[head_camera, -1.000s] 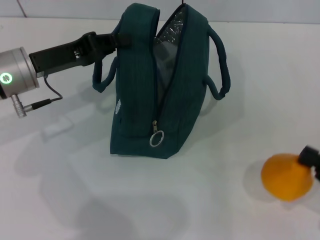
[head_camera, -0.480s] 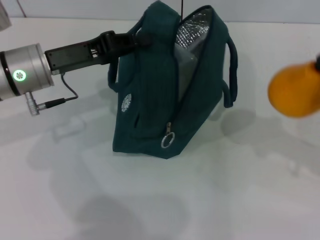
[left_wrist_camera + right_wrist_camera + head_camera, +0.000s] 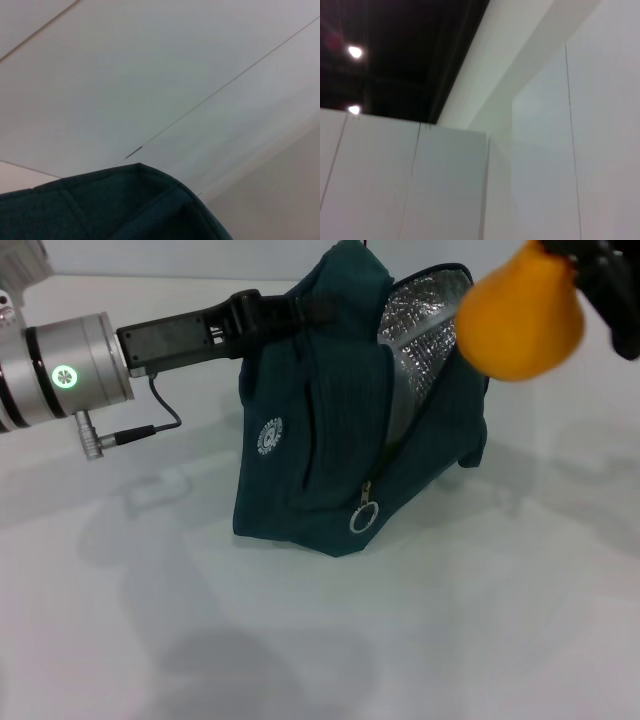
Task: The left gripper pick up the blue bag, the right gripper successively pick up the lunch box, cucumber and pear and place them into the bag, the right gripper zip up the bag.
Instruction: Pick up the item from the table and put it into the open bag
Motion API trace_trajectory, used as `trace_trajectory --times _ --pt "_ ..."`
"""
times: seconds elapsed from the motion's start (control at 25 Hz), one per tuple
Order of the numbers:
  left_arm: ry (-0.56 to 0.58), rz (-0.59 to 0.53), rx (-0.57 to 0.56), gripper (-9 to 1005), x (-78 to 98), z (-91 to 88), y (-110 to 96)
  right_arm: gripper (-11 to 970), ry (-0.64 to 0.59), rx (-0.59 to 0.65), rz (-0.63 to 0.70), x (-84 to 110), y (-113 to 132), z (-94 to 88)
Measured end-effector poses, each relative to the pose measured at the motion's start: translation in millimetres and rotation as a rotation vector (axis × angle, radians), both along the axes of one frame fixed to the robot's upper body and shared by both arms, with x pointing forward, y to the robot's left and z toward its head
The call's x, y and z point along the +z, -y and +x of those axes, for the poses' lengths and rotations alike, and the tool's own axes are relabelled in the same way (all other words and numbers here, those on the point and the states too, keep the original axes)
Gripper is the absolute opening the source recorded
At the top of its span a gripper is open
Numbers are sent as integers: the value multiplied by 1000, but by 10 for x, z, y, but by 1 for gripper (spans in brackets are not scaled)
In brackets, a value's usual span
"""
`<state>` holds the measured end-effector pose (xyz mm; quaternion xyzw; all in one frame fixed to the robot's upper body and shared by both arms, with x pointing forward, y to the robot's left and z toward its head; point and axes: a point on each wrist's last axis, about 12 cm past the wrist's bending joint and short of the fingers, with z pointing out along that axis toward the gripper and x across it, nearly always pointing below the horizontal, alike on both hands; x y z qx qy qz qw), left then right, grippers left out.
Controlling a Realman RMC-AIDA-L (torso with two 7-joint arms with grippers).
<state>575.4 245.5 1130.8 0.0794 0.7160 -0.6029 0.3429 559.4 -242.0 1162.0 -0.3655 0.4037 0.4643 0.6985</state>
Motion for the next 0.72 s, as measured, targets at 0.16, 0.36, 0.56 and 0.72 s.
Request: trace_trajectory --times 0.16,0.36,0.56,0.72 --pt "-1 -3 3 55 0 -2 -4 25 -27 -24 -80 -31 -118 126" --pt "1 -3 7 55 4 0 -23 25 -32 -47 -185 -131 -268 198" --pt "3 -2 5 55 11 7 -18 25 -20 -34 -246 -180 -416 235" --pt "3 2 4 55 12 9 -22 25 8 -15 -284 -229 -476 208"
